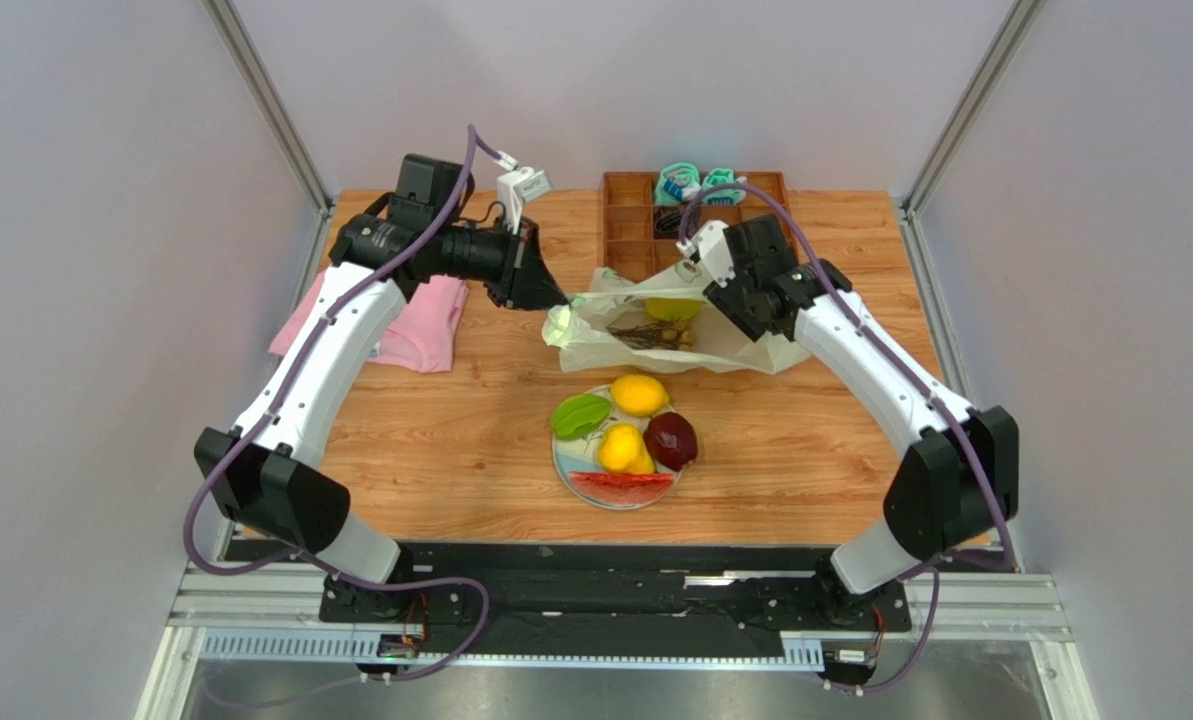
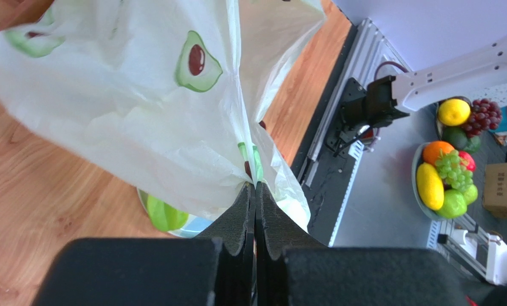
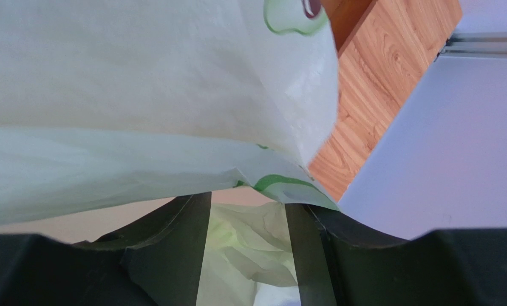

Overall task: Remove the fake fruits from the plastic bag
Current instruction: Adjust the plastic bag at the center of the board.

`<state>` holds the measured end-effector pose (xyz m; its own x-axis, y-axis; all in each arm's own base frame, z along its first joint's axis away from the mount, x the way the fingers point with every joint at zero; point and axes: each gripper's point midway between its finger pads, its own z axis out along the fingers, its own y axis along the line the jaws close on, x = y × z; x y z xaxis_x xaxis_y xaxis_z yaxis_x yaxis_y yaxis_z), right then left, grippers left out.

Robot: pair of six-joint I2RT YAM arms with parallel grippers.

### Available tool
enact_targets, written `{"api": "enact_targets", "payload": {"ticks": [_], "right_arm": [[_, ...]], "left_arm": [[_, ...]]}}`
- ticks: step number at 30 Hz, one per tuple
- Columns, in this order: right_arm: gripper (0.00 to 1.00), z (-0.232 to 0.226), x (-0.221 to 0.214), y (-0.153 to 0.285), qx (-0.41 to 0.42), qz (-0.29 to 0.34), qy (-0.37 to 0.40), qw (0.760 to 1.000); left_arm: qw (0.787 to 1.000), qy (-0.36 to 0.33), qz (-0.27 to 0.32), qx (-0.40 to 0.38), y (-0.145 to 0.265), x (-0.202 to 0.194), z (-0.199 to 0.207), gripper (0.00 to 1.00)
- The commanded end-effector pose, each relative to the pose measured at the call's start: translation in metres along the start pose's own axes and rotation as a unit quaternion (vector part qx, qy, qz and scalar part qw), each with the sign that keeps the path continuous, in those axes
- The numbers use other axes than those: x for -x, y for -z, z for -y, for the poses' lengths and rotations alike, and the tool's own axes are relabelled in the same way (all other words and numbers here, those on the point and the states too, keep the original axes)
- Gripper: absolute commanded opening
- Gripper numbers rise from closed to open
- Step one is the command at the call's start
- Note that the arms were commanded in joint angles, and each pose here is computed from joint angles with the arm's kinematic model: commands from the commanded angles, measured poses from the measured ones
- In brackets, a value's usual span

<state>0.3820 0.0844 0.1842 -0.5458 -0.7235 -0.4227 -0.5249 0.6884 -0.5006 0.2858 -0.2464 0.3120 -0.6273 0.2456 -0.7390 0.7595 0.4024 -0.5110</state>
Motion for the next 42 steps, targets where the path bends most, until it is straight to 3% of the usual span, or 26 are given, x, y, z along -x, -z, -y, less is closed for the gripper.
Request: {"api": "enact_targets", "payload": {"ticks": [1,3,4,7,10,11,17,22,26,33,38,42], "right_arm": [[0.53,-0.016,-0.012,0.050,0.044,0.043,0.026,0.998],[0.53,-0.039,-0.003,0.065,0.108,0.078,0.048,0.990],[0.53,-0.065,0.014,0.079,0.172,0.129,0.080,0.973],[0.55,-0.103,0.037,0.103,0.226,0.195,0.152,0.942],[0.52,-0.128,0.048,0.097,0.248,0.197,0.215,0.924],[0.46,-0.131,0.053,0.094,0.249,0.196,0.229,0.920],[0.38,-0.131,0.071,0.034,0.220,0.118,0.243,0.937],[0.49,-0.122,0.083,-0.008,0.183,0.086,0.230,0.952],[0.59,-0.119,0.099,-0.028,0.153,0.101,0.223,0.957],[0.65,-0.117,0.117,-0.060,0.116,0.098,0.198,0.968],[0.66,-0.125,0.122,-0.074,0.146,0.083,0.203,0.965],[0.63,-0.144,0.097,-0.101,0.195,0.022,0.212,0.957]], "left_arm": [[0.998,-0.013,0.004,-0.055,0.007,-0.002,0.037,0.00],[0.998,-0.014,-0.003,-0.061,0.003,-0.008,0.041,0.00],[0.998,-0.011,-0.004,-0.063,0.002,-0.009,0.042,0.00],[0.998,-0.008,-0.004,-0.059,0.000,-0.010,0.041,0.00],[0.999,-0.009,-0.008,-0.053,0.000,-0.010,0.038,0.00],[0.998,-0.009,-0.008,-0.053,0.001,-0.009,0.038,0.00],[0.998,-0.011,-0.020,-0.051,0.001,-0.012,0.037,0.00],[0.998,-0.026,-0.027,-0.051,0.002,-0.018,0.035,0.00],[0.998,-0.023,-0.039,-0.051,0.001,-0.025,0.033,0.00],[0.997,-0.018,-0.042,-0.061,-0.003,-0.024,0.030,0.00],[0.997,-0.005,-0.044,-0.071,-0.007,-0.022,0.026,0.00],[0.997,-0.006,-0.040,-0.068,-0.008,-0.017,0.024,0.00]]}}
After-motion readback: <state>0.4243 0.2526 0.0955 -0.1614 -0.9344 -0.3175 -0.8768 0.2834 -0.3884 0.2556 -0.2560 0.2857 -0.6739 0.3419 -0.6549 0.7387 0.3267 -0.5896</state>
